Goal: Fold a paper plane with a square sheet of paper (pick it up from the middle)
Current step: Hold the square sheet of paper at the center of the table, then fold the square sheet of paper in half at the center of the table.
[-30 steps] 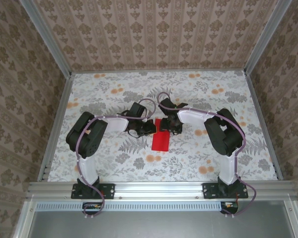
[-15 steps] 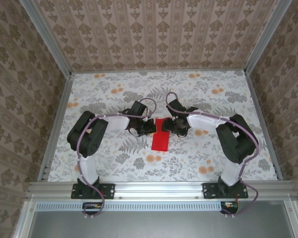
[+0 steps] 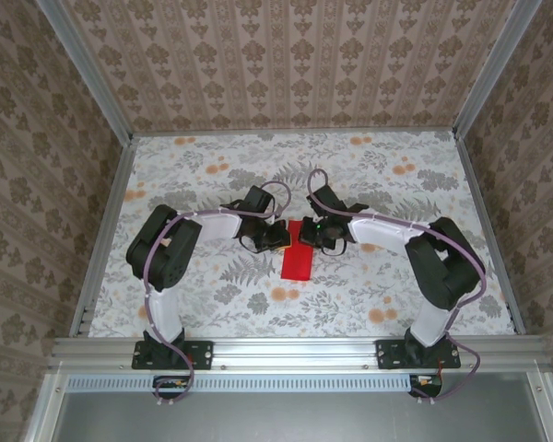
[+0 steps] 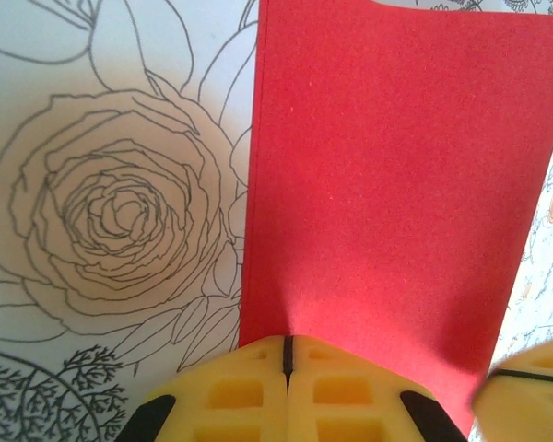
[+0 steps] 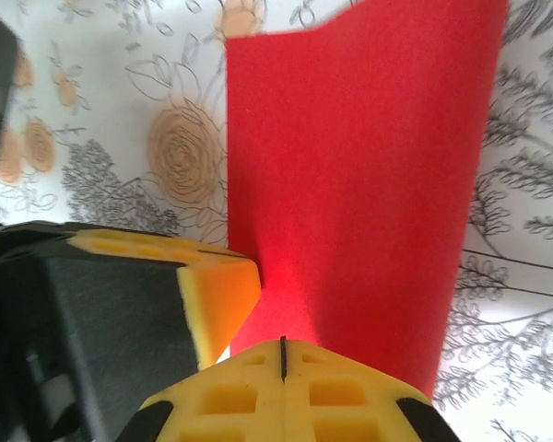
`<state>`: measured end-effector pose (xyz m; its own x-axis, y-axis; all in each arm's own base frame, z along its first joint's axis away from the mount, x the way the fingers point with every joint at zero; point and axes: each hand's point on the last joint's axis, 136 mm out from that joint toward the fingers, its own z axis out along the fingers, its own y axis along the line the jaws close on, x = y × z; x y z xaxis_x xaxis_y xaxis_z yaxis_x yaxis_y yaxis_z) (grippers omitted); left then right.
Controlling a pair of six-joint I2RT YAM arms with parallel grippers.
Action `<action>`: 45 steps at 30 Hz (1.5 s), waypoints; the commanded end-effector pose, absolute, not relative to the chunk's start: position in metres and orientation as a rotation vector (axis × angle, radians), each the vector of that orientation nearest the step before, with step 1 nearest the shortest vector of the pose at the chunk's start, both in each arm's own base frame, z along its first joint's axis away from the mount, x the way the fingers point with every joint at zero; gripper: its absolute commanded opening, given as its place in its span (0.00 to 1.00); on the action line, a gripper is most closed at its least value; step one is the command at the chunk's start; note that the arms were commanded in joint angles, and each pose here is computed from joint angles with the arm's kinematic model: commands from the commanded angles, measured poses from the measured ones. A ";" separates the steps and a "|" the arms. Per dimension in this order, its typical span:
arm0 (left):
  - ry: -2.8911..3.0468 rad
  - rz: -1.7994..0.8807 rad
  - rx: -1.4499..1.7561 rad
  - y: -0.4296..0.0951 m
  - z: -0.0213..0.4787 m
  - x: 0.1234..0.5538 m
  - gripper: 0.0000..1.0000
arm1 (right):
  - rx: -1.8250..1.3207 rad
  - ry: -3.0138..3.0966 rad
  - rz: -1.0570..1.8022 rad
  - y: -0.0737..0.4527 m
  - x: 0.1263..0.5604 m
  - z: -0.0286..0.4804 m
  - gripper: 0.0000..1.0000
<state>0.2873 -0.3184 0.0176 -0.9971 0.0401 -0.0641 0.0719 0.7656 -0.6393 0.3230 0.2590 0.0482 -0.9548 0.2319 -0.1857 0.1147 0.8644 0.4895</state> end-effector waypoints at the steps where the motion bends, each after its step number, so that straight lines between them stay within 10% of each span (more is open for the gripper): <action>1: 3.132 -0.730 -0.007 -0.274 -0.042 0.258 0.03 | 0.283 2.834 0.743 0.272 0.324 0.040 0.01; 25: 3.242 -0.567 -0.078 -0.246 -0.065 0.241 0.01 | 0.252 2.970 0.593 0.227 0.290 -0.022 0.00; 45: 3.256 -0.576 -0.072 -0.244 -0.070 0.238 0.00 | 0.184 2.694 0.816 0.216 0.314 0.045 0.00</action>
<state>0.2870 -0.3158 0.0146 -0.9987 0.0410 -0.0301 0.0508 0.7638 -0.6435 0.3065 0.2140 0.0248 -0.9533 0.2116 -0.2157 0.0630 0.8373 0.5431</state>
